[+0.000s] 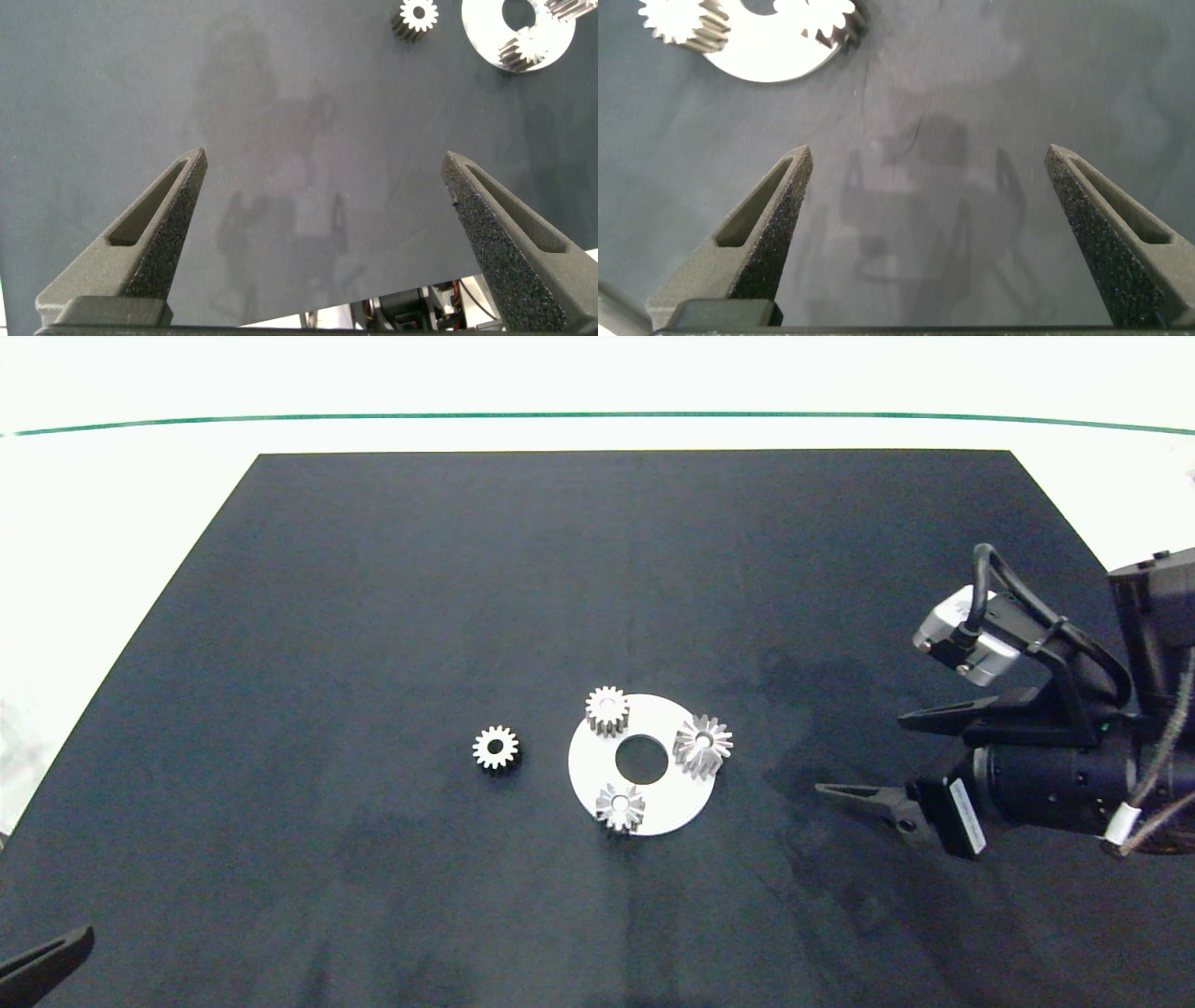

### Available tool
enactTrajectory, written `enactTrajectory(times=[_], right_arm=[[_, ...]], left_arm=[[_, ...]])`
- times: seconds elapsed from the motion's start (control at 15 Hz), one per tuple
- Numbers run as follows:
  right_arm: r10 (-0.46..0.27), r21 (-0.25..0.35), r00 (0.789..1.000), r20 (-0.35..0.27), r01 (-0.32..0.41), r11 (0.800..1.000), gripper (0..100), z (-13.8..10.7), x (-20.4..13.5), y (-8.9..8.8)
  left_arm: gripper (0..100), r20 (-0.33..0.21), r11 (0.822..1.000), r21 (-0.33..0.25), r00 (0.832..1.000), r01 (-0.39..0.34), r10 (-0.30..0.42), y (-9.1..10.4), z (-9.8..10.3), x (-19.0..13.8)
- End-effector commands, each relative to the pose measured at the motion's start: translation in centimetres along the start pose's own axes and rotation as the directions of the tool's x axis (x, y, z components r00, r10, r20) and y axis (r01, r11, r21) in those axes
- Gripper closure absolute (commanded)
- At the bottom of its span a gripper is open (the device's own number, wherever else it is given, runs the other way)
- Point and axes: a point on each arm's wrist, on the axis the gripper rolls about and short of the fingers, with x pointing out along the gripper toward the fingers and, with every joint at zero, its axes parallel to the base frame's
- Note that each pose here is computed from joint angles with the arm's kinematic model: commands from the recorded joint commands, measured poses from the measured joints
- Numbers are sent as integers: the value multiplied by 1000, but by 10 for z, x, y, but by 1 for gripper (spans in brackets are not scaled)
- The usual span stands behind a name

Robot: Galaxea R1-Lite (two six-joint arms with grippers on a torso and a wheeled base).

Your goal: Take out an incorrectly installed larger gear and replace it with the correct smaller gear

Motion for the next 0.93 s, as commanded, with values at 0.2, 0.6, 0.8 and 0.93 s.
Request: enactTrajectory(times=[0.2, 0.6, 0.8, 0.93], right_arm=[[32, -41, 999, -34, -34, 999, 0, 13, 34, 11], [20, -87, 1000, -12, -21, 996, 0, 29, 67, 37], [33, -107, 999, -34, -37, 994, 0, 31, 83, 50], [34, -112, 999, -34, -38, 993, 0, 34, 89, 54]], left_arm=[[0, 13, 1000, -1, 1000, 2, -2, 0, 1, 0], [0, 31, 1000, -1, 1000, 2, -2, 0, 3, -1], [0, 30, 1000, -1, 1000, 2, -2, 0, 3, -1], [0, 30, 1000, -1, 1000, 2, -2, 0, 2, -1]])
